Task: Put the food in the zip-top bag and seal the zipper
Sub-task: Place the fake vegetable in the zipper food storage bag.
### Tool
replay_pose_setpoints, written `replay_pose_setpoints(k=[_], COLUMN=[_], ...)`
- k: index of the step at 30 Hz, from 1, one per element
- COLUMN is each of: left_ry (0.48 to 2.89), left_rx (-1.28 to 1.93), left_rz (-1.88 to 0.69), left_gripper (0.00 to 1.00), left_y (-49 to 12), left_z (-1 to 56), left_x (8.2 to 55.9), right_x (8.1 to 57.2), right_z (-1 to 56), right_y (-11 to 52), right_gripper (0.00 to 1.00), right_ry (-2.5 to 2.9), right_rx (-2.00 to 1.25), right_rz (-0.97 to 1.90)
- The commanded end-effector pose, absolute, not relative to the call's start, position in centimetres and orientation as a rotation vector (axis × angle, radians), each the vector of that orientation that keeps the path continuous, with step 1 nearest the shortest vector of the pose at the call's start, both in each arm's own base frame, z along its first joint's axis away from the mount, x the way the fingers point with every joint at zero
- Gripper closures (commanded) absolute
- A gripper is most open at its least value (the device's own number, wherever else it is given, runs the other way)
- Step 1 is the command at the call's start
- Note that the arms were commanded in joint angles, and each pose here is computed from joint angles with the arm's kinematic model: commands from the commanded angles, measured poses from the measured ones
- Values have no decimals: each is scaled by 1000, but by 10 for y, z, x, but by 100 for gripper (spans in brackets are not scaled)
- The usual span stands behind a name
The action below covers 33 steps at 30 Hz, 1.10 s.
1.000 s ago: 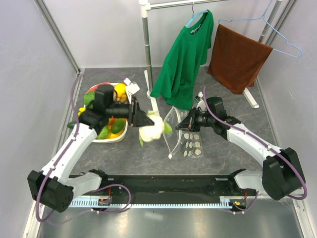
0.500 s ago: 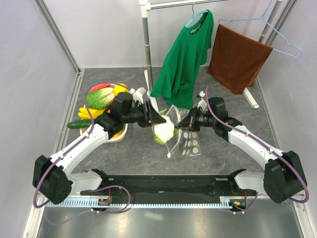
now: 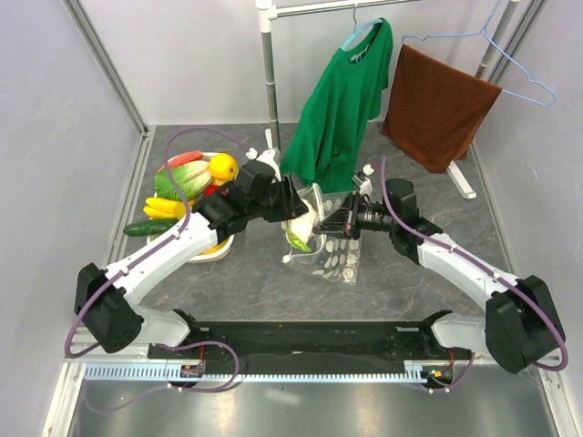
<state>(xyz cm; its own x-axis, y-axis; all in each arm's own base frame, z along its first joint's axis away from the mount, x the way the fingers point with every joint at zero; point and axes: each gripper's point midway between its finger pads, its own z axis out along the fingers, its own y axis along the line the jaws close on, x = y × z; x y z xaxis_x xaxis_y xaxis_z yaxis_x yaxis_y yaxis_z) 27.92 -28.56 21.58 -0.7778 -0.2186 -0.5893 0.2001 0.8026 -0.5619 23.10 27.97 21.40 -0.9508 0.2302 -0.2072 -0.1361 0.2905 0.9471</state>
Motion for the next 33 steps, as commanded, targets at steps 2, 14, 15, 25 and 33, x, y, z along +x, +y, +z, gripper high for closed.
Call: replay_pose_setpoints(k=[2,14,15,25,33], left_ry=[2183,2137,2123,2012,2222], left_rx=[209,347,362,374,359], left_rz=[-573,-715,-768,-958,-1029], left_gripper=[72,24,20,9,23], left_y=[-286,-297,-294,-241,-232], left_z=[231,241,247,278,219], left_x=[279,241,233,218,210], right_x=[228,232,231,218,207], right_z=[252,253,253,252,276], right_y=[288,292,292,288,289], right_gripper=[100,100,100,100,100], right_ry=[2119,2079,2081,2054,1982], right_rx=[-5,22,13,-48,-214], right_rz=[1849,1910,1915,1961,1995])
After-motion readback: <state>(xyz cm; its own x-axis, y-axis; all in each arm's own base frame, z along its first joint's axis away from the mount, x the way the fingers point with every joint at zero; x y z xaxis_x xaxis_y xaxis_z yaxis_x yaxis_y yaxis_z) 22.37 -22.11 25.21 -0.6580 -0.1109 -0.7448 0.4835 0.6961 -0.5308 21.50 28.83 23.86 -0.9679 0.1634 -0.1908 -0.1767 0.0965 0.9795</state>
